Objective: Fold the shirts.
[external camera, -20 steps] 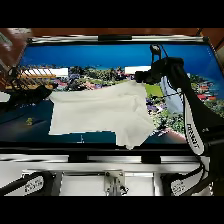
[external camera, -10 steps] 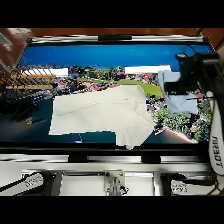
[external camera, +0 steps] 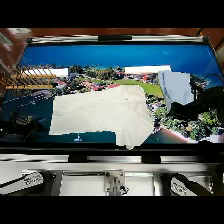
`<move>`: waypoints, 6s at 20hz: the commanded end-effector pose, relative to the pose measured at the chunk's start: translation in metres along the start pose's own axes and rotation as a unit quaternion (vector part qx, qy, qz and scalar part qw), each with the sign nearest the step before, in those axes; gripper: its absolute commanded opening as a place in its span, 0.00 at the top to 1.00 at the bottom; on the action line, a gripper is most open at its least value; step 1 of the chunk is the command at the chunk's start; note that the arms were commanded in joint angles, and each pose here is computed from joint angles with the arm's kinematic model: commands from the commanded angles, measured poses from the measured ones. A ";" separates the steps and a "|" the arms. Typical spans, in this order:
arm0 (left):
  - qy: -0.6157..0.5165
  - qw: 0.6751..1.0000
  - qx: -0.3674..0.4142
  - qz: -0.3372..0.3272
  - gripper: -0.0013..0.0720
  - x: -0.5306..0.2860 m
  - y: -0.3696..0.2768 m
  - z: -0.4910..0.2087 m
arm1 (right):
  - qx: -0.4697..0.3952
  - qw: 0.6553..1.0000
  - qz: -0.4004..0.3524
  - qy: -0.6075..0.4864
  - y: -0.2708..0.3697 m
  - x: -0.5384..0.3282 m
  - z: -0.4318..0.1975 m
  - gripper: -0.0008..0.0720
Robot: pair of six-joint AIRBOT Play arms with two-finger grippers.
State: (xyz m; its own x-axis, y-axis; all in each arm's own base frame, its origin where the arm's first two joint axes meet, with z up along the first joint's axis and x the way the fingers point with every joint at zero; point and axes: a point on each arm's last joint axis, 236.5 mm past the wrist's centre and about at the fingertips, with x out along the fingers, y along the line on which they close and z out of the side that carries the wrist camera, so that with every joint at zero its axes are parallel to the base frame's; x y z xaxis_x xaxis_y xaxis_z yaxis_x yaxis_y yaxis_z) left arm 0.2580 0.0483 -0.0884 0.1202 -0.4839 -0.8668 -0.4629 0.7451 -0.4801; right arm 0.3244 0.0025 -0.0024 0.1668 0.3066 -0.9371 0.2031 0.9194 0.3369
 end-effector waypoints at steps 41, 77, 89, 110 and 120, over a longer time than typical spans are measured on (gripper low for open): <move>-0.388 0.848 0.360 0.010 0.94 -0.225 -0.221 0.043 | -0.188 0.900 0.131 -0.371 0.154 -0.171 0.080 0.90; -0.242 0.938 0.242 0.053 0.94 -0.113 -0.145 0.055 | -0.076 0.960 0.133 -0.234 0.133 -0.070 0.137 0.90; -0.317 0.914 0.253 -0.001 0.94 -0.052 -0.244 0.251 | -0.030 0.919 0.075 -0.386 0.111 0.025 0.253 0.90; 0.065 0.961 0.244 0.116 0.94 0.024 -0.124 0.128 | -0.036 0.998 -0.030 -0.029 0.032 0.066 0.085 0.90; 0.063 0.971 0.209 0.102 0.93 0.046 -0.116 0.127 | 0.006 1.000 -0.020 -0.003 0.030 0.094 0.060 0.85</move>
State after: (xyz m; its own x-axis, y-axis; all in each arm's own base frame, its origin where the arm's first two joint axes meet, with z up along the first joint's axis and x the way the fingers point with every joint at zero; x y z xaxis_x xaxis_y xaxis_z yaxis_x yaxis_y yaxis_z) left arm 0.4231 -0.0008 -0.0863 -0.0823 -0.3357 -0.9384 -0.0396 0.9419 -0.3335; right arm 0.4063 0.0426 -0.0732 0.1686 0.2610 -0.9505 0.1979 0.9357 0.2921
